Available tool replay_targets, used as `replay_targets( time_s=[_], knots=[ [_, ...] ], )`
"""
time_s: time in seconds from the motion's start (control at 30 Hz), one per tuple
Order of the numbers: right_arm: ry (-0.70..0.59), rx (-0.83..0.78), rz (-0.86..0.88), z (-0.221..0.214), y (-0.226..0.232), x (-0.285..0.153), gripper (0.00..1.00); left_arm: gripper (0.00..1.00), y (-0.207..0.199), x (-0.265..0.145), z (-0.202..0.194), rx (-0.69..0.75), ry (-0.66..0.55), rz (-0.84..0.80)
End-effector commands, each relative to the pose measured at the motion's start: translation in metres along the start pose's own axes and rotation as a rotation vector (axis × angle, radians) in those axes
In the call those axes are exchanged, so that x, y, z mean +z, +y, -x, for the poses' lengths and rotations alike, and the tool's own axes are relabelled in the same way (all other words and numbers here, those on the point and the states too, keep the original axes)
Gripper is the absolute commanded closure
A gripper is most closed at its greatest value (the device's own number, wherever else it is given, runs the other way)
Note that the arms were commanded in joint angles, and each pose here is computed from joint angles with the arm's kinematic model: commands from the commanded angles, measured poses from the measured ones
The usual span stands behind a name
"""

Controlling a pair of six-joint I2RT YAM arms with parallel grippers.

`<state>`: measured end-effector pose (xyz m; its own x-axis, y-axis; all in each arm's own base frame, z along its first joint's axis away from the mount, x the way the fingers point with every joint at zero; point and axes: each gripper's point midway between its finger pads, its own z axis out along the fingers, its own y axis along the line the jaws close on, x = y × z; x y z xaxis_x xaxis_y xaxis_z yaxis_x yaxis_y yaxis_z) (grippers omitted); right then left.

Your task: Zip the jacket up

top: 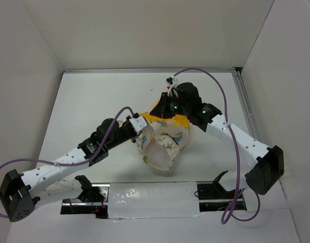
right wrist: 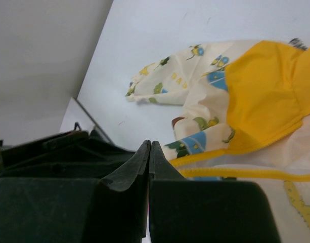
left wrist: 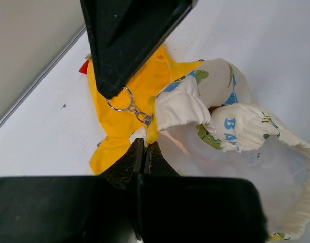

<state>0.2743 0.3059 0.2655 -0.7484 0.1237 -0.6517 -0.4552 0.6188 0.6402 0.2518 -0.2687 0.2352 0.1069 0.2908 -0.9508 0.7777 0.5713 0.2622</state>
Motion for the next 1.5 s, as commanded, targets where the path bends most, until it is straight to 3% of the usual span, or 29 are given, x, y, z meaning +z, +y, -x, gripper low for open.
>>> replay_targets(
  time_s=[0.0, 0.27, 0.4, 0.57, 0.6, 0.7, 0.77, 0.8, 0.97, 1.1, 1.13, 1.17, 1.2, 1.23, 1.27, 1.3, 1.4, 1.47],
  knots=[
    [-0.119, -0.042, -0.113, 0.033, -0.015, 0.005, 1.00, 1.00, 0.000, -0.007, 0.037, 0.022, -0.143, -0.010],
    [-0.111, -0.031, -0.330, 0.021, -0.096, 0.048, 1.00, 1.00, 0.004, -0.041, 0.086, 0.051, -0.319, -0.004],
    [-0.153, -0.022, -0.472, 0.036, -0.138, 0.061, 1.00, 1.00, -0.003, -0.049, 0.087, 0.037, -0.328, -0.039],
    [-0.283, -0.036, -0.650, 0.109, -0.189, 0.059, 1.00, 1.00, -0.016, -0.051, 0.055, -0.064, -0.261, -0.067],
    [-0.283, -0.014, -0.703, 0.120, -0.219, 0.060, 1.00, 1.00, -0.020, -0.049, 0.040, -0.087, -0.231, -0.068],
    [-0.409, -0.012, -0.742, 0.198, -0.243, 0.048, 1.00, 1.00, -0.033, -0.052, 0.022, -0.158, -0.201, -0.111],
    [-0.425, -0.008, -0.783, 0.217, -0.271, 0.049, 1.00, 1.00, -0.041, -0.055, 0.014, -0.219, -0.179, -0.136],
    [-0.529, -0.002, -0.786, 0.267, -0.276, 0.026, 1.00, 1.00, -0.051, -0.057, 0.004, -0.265, -0.151, -0.169],
    [-0.654, -0.012, -0.816, 0.322, -0.305, 0.004, 1.00, 1.00, -0.066, -0.061, -0.025, -0.347, -0.069, -0.203],
    [-0.663, -0.035, -0.779, 0.331, -0.314, -0.006, 1.00, 1.00, -0.069, -0.063, -0.047, -0.411, -0.001, -0.177],
    [-0.631, -0.053, -0.759, 0.323, -0.310, -0.006, 0.96, 0.78, -0.069, -0.063, -0.048, -0.447, 0.016, -0.168],
    [-0.622, -0.057, -0.743, 0.318, -0.304, -0.005, 0.87, 0.44, -0.069, -0.063, -0.049, -0.458, 0.027, -0.169],
    [-0.625, -0.070, -0.730, 0.317, -0.299, -0.007, 0.75, 0.01, -0.073, -0.065, -0.051, -0.466, 0.048, -0.187],
    [-0.647, -0.074, -0.709, 0.321, -0.282, -0.018, 0.60, 0.01, -0.076, -0.066, -0.051, -0.473, 0.059, -0.201],
    [-0.615, -0.048, -0.721, 0.304, -0.290, -0.015, 0.20, 0.01, -0.077, -0.066, -0.047, -0.486, 0.058, -0.208],
    [-0.636, -0.042, -0.708, 0.304, -0.282, -0.019, 0.01, 0.01, -0.077, -0.068, -0.044, -0.498, 0.056, -0.211],
    [-0.666, -0.037, -0.704, 0.292, -0.265, -0.038, 0.00, 0.01, -0.079, -0.076, -0.039, -0.513, 0.058, -0.223],
    [-0.665, -0.017, -0.688, 0.279, -0.252, -0.050, 0.00, 0.01, -0.067, -0.079, -0.044, -0.582, 0.090, -0.129]
  ],
)
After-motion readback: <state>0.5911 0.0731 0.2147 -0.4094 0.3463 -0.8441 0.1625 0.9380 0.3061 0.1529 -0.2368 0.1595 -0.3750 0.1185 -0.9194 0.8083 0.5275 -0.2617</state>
